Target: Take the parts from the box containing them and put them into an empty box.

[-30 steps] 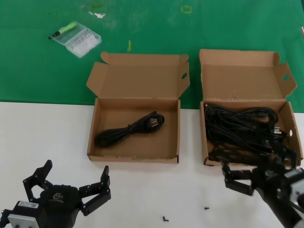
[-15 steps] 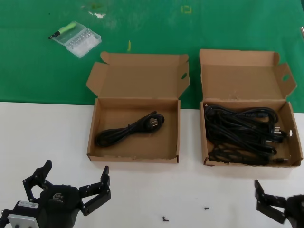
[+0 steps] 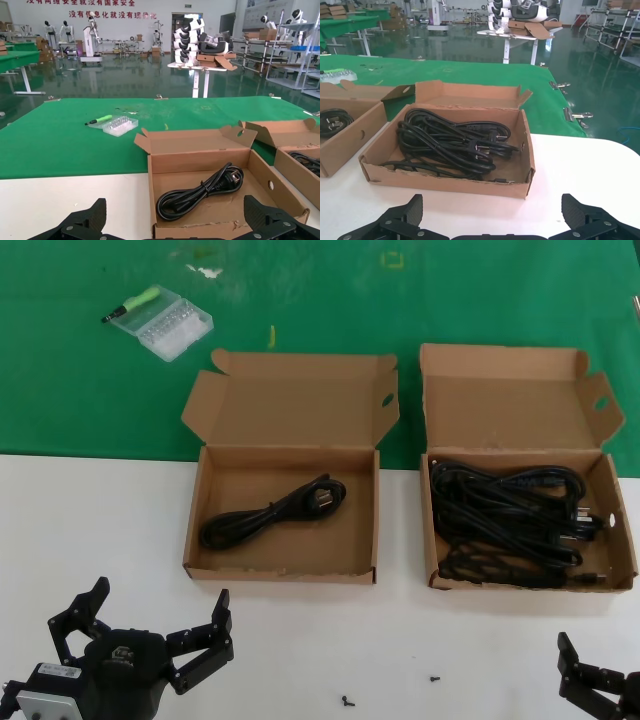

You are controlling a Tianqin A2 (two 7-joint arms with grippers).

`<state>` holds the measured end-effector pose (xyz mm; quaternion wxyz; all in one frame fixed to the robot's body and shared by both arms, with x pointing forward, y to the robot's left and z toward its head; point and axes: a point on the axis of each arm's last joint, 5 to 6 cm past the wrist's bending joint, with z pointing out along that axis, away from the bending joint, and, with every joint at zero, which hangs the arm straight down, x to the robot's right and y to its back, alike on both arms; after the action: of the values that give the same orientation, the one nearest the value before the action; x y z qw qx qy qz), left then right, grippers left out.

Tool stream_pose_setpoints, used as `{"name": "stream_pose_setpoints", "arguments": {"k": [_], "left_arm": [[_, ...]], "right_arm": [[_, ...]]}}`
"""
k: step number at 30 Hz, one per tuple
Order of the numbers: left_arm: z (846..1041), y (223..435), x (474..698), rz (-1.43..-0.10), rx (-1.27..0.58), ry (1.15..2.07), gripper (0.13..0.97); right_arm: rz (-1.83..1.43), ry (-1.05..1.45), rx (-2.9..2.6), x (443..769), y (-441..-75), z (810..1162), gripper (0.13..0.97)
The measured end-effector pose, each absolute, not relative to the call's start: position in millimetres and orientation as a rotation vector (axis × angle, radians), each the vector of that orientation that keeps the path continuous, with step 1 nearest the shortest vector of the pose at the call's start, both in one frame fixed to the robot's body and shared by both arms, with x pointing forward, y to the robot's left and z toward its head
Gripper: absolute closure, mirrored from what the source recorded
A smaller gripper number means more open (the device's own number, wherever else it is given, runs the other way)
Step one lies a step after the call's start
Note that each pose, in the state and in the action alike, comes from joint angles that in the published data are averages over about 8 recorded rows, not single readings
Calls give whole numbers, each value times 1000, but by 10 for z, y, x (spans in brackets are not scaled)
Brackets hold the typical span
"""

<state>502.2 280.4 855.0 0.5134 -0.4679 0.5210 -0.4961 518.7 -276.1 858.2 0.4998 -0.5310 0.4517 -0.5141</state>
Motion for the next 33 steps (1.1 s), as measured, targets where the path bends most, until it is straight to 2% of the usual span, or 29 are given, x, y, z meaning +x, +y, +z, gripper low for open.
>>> {"name": "stream_pose_setpoints", "arguments": {"k": [33], "left_arm": [[8550, 2805, 5022, -1193, -1125, 1253, 132]], "right_arm": [[-1244, 1092, -1284, 5186, -2761, 8582, 130]]}}
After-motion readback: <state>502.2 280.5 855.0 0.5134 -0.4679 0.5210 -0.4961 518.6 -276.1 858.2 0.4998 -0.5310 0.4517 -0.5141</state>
